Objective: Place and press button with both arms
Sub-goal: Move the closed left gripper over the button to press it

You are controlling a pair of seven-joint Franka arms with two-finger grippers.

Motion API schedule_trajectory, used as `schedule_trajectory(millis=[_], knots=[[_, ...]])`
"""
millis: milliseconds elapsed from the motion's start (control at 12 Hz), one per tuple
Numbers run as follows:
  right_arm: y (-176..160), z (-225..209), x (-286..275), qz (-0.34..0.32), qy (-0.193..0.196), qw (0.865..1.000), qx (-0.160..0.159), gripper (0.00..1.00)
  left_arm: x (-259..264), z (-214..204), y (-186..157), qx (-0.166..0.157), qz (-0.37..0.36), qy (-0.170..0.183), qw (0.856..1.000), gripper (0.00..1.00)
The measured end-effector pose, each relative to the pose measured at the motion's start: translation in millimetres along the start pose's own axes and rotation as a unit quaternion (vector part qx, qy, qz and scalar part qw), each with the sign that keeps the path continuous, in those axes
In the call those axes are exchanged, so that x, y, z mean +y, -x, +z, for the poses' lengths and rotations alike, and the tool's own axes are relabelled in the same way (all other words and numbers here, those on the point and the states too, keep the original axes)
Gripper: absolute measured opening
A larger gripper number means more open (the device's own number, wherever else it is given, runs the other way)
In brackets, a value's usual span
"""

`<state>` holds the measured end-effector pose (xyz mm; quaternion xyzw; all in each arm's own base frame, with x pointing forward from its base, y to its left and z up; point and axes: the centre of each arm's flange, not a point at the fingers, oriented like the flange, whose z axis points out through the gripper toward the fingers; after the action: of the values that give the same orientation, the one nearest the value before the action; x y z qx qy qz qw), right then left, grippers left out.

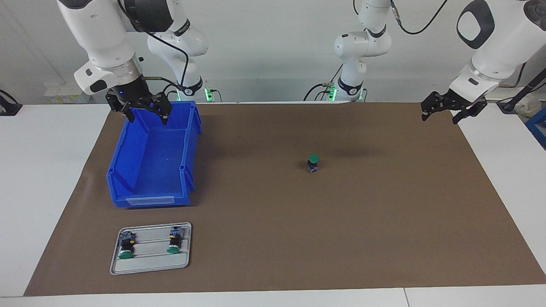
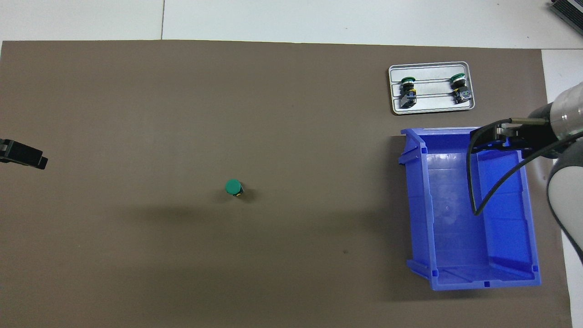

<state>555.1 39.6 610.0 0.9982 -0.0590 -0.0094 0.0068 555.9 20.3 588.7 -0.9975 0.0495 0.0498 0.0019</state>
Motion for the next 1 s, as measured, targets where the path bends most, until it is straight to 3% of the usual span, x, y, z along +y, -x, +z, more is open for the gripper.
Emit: schedule_trajectory(millis=[166, 665, 748, 998], knots=[[0, 0, 0, 0.000, 0.000, 1.000, 0.000, 1.00, 31, 6, -5, 0.008, 0.015, -0.003, 1.000, 0.93], [0, 0, 0, 0.000, 0.000, 1.000, 0.000, 1.00, 142, 43, -8, 0.022, 0.046, -0.011, 0.999, 0.11], [0, 0, 0, 0.000, 0.000, 1.000, 0.000, 1.00, 164, 54, -9, 0.024, 0.049, -0.012, 0.998, 0.01], [0, 0, 0, 0.000, 0.000, 1.000, 0.000, 1.00, 218, 101, -12, 0.040, 0.033, -0.010, 0.999, 0.01]])
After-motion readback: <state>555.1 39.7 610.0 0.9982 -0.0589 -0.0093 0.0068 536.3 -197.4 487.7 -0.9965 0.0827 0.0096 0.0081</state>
